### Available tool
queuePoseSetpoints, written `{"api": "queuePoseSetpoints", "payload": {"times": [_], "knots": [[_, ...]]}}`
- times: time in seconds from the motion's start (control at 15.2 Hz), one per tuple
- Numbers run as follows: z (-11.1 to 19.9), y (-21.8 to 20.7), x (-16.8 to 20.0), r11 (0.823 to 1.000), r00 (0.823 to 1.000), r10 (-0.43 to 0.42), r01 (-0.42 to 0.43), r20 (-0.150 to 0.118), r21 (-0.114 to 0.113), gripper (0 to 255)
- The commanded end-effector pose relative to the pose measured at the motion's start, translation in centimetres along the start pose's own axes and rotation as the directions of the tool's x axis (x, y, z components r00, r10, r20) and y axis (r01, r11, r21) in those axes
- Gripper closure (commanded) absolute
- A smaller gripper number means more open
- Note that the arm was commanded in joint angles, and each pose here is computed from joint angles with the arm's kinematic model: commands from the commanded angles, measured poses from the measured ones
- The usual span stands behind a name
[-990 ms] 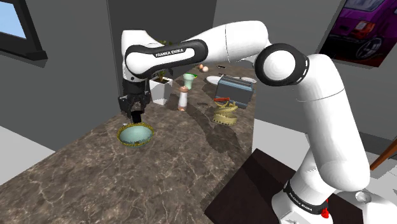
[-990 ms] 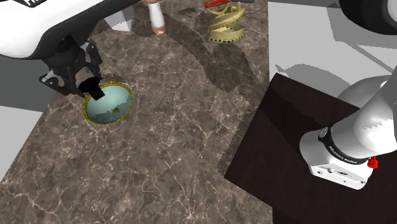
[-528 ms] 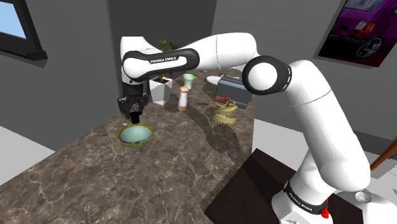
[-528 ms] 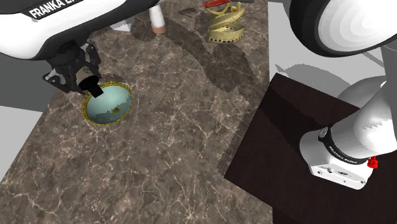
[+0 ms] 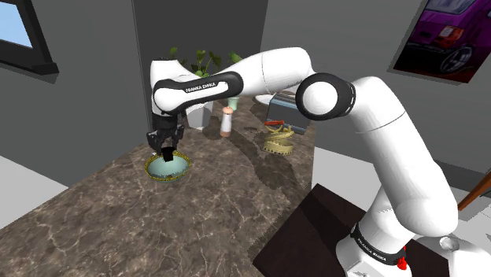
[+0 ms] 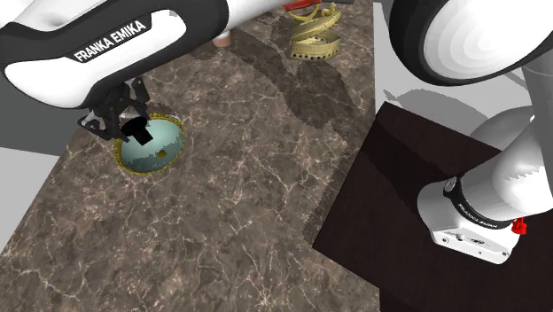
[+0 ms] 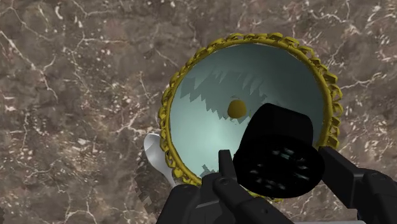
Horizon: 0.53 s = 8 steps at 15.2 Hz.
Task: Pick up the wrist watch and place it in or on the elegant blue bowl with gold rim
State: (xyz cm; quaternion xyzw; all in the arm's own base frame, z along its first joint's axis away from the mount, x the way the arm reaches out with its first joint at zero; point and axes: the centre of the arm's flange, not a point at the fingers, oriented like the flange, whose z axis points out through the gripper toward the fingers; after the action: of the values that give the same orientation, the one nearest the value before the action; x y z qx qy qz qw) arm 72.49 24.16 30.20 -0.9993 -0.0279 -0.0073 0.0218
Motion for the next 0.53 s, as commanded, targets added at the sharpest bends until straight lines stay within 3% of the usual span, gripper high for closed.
{"api": "queuePoseSetpoints", "payload": {"times": [0.0,0.46], "knots": [[1.1,0.1,0.0,1.000,1.000,0.000,0.000,-0.001,0.000,255],[2.3,0.2,0.0,1.000,1.000,0.000,0.000,-0.001,0.000,255]]}}
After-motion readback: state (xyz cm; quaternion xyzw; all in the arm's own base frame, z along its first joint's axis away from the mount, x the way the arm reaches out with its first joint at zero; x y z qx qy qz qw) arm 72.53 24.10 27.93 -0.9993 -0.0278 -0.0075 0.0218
